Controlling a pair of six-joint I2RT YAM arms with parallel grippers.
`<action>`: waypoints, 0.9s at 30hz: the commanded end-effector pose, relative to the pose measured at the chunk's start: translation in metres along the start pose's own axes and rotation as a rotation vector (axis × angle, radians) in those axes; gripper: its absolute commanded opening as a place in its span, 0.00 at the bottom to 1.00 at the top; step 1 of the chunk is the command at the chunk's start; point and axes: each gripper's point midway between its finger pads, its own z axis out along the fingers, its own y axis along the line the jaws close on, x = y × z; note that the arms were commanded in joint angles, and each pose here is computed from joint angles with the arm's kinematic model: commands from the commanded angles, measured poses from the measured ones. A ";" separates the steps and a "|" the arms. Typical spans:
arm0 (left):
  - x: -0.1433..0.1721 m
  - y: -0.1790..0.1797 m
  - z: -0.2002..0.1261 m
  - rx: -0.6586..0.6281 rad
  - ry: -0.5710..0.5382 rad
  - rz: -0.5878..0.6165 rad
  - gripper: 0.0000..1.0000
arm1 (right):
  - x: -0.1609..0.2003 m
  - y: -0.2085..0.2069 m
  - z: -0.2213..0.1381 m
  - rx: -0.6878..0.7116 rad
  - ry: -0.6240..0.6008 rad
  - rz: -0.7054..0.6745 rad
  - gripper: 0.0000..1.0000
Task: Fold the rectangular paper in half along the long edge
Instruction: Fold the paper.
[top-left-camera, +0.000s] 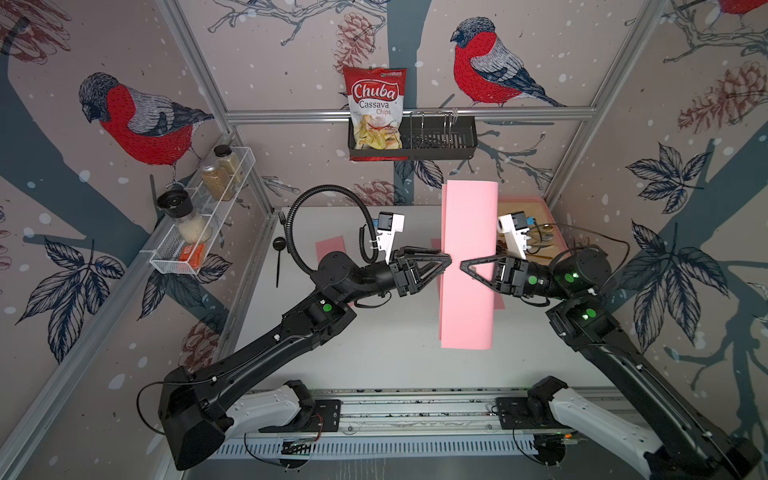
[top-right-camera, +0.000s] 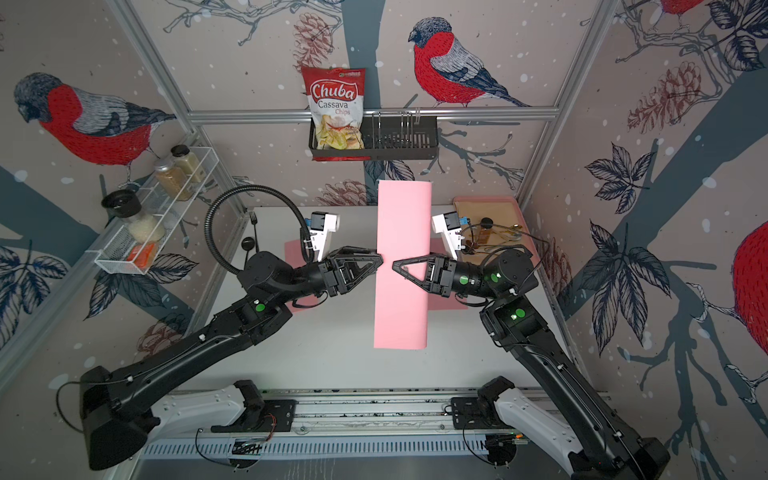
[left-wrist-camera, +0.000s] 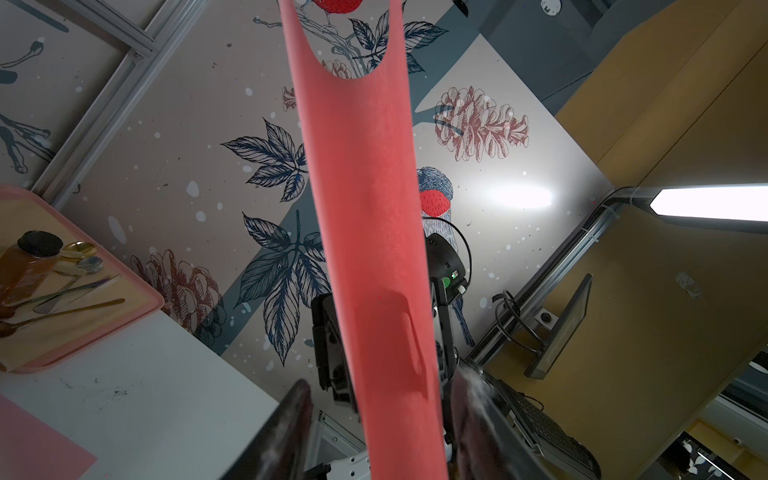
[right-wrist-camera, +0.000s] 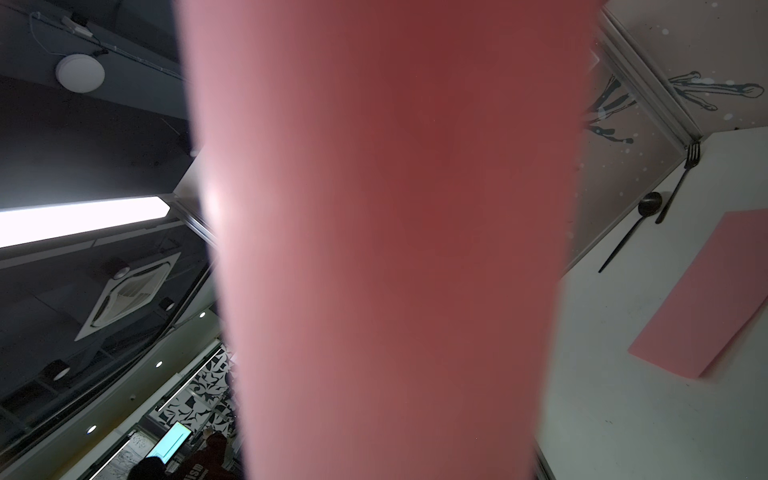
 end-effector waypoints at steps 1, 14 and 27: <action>-0.005 -0.010 0.000 0.045 -0.019 0.020 0.52 | -0.002 0.001 0.000 0.007 -0.009 -0.034 0.35; -0.005 -0.011 0.001 0.052 -0.012 0.021 0.26 | 0.000 -0.010 0.000 0.056 -0.001 -0.032 0.35; -0.002 -0.009 0.002 0.050 -0.002 0.016 0.09 | -0.002 -0.008 0.000 0.051 -0.008 -0.043 0.37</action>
